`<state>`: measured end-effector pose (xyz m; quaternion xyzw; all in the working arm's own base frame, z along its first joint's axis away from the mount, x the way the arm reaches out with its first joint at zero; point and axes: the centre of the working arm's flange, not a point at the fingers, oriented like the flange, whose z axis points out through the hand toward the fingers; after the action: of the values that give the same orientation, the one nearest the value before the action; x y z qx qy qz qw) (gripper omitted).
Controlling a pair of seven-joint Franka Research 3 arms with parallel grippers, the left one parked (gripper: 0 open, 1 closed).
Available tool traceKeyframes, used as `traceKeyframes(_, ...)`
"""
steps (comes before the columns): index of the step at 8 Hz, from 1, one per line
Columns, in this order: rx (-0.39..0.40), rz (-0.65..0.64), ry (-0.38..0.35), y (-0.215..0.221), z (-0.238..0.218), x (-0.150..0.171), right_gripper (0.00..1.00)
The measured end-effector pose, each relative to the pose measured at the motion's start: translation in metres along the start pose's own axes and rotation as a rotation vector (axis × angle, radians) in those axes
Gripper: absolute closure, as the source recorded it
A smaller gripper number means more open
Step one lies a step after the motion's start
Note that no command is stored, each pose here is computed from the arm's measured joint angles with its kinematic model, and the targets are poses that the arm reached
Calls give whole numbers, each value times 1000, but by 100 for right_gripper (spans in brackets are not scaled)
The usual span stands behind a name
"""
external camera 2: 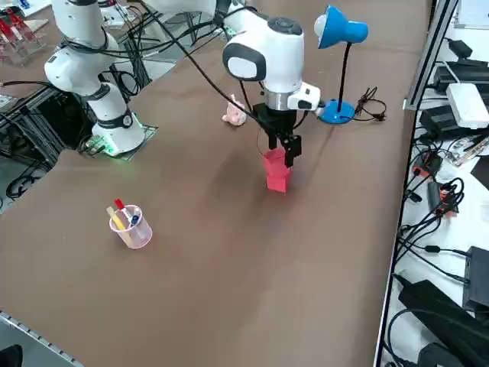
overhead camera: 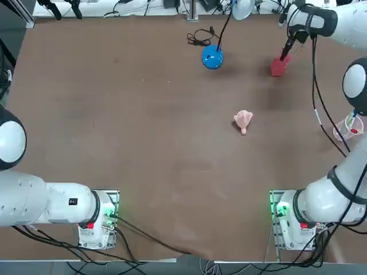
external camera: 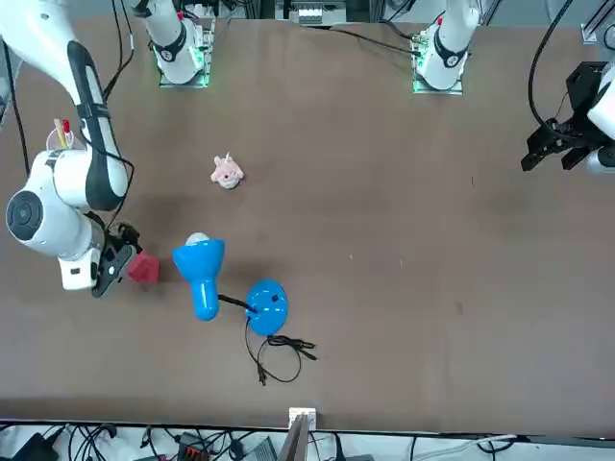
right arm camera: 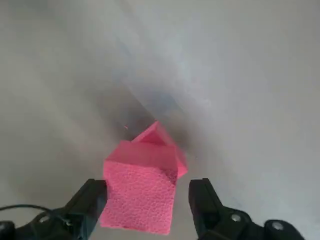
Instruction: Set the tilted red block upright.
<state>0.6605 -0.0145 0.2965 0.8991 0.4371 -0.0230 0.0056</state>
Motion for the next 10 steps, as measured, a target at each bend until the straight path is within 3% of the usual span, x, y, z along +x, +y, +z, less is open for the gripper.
traceKeyframes(10,21,11,-13,-2,-1,-2,0)
